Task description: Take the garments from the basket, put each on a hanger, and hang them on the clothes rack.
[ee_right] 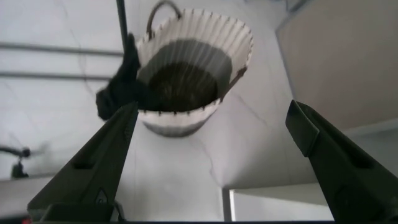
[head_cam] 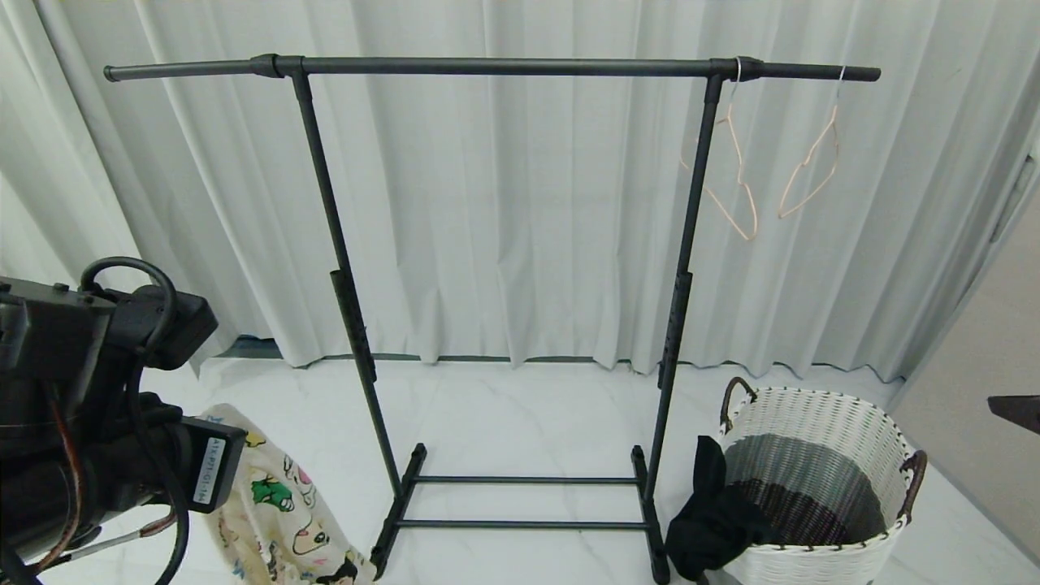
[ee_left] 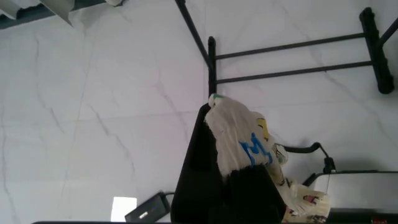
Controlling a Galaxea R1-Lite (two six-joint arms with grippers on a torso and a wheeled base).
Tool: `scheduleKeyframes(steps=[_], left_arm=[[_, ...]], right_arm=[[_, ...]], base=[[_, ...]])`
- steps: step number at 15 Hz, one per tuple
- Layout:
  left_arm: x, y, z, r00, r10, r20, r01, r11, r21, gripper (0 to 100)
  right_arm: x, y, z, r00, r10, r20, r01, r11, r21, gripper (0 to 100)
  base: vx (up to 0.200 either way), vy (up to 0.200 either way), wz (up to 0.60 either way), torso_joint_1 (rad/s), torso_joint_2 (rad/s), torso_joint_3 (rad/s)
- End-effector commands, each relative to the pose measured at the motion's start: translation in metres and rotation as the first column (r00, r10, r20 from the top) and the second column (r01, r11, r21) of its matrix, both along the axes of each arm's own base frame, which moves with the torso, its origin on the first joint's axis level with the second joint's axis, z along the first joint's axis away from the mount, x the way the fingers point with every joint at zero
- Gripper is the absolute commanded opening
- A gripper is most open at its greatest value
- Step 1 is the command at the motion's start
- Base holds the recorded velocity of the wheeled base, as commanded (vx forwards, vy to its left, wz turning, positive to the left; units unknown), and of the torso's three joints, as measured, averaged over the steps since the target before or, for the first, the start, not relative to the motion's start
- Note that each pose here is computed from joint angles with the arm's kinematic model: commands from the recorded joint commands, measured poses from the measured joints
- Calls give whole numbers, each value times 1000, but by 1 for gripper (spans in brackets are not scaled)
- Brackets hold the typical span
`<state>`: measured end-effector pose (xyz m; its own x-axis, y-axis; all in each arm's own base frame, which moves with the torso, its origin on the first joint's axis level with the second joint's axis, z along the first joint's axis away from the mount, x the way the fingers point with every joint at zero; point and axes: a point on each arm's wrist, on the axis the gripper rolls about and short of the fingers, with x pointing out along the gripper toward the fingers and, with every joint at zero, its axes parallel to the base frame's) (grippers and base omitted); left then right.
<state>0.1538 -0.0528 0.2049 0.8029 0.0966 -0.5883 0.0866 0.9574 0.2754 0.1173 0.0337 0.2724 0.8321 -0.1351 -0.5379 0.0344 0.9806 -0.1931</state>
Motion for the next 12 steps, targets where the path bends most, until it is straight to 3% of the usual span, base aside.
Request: scheduleKeyframes(steps=[1,7,12], left_arm=[[-2,1,1,1000,0,6,0,1000,-2,0],[-6,2,12,998,-30,53,29,999,16,0],[-8,2,13,998,-31,60,30,999,13,0]], right_arm=[[4,0,2,1000,-11,15,11,1000,7,100],[31,0,11,993,-62,104,59,998,31,100],[45,-1,16,988,-84,130,81,996,31,100]], base=[[0,0,0,154,-442,-276],[0,0,0,193,-470,-283],[0,0,0,218,-495,-285]])
